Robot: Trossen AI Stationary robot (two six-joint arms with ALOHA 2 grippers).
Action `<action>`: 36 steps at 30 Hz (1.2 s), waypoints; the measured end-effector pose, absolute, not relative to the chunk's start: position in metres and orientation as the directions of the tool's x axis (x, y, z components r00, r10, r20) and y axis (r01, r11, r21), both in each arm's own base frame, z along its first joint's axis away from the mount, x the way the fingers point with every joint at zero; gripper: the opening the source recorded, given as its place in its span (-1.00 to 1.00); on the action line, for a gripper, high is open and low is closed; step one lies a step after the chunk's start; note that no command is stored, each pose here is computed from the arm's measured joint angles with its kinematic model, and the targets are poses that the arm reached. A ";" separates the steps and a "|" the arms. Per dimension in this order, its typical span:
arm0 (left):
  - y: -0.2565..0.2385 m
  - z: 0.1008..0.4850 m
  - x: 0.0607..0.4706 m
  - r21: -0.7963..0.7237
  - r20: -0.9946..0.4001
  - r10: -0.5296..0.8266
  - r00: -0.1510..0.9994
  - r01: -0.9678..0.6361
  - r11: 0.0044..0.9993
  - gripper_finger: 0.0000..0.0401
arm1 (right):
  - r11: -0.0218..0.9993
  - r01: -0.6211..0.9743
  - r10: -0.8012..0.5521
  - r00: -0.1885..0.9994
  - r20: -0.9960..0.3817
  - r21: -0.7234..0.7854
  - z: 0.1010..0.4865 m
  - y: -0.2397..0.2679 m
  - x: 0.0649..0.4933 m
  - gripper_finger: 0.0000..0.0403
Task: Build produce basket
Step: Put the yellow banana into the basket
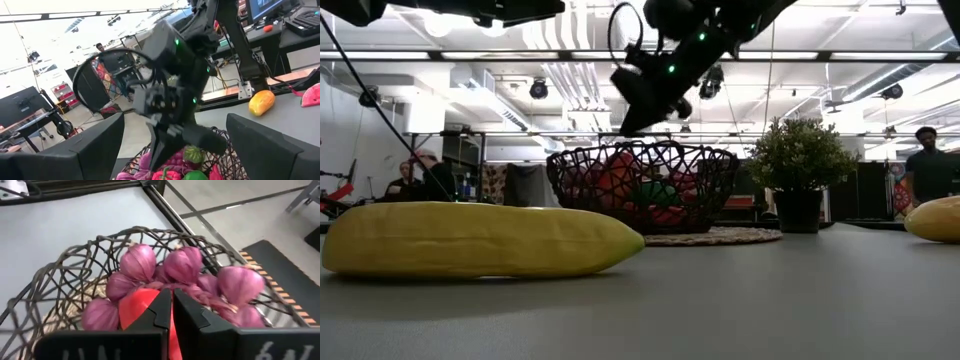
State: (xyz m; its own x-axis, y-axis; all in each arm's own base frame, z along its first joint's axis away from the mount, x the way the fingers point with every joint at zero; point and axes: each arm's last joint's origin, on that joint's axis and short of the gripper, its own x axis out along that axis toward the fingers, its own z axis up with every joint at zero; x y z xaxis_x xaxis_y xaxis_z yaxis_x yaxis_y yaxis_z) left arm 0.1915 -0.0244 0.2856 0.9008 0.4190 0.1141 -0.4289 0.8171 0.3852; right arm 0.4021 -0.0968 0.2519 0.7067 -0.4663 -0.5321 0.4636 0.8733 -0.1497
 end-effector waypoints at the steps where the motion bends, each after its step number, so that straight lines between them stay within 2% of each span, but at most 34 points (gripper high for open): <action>1: -0.024 0.286 0.192 0.384 0.114 0.419 0.901 -0.429 0.818 0.65 | 0.874 0.461 -0.465 0.706 -0.534 -0.152 0.257 -0.095 0.398 -0.96; 11: -0.028 0.278 0.203 0.389 0.074 0.387 0.919 -0.384 0.837 0.65 | 0.933 0.299 -0.359 0.721 -0.593 -0.202 0.307 -0.032 0.347 -0.96; 16: -0.033 0.278 0.216 0.378 0.052 0.283 0.958 -0.281 0.882 0.65 | 0.963 0.186 -0.265 0.766 -0.585 -0.193 0.311 0.009 0.314 -0.96; 21: -0.040 0.278 0.236 0.274 -0.021 0.229 0.973 -0.215 0.937 0.65 | 0.979 0.076 -0.172 0.800 -0.574 -0.187 0.302 0.041 0.282 -0.96; 25: -0.052 0.260 0.252 0.166 -0.174 0.148 0.974 -0.119 0.979 0.65 | 0.982 0.014 -0.118 0.822 -0.557 -0.187 0.291 0.055 0.262 -0.96; 29: -0.075 0.247 0.262 0.013 -0.357 -0.036 0.933 0.044 0.999 0.65 | 0.982 -0.008 -0.096 0.837 -0.538 -0.188 0.282 0.057 0.249 -0.96; 32: -0.094 0.241 0.266 -0.117 -0.502 -0.144 0.853 0.098 0.988 0.65 | 0.982 -0.008 -0.093 0.849 -0.520 -0.189 0.278 0.056 0.242 -0.96; 36: -0.117 0.225 0.272 -0.201 -0.679 -0.212 0.703 0.099 0.975 0.65 | 0.978 -0.016 -0.088 0.869 -0.487 -0.206 0.272 0.054 0.236 -0.96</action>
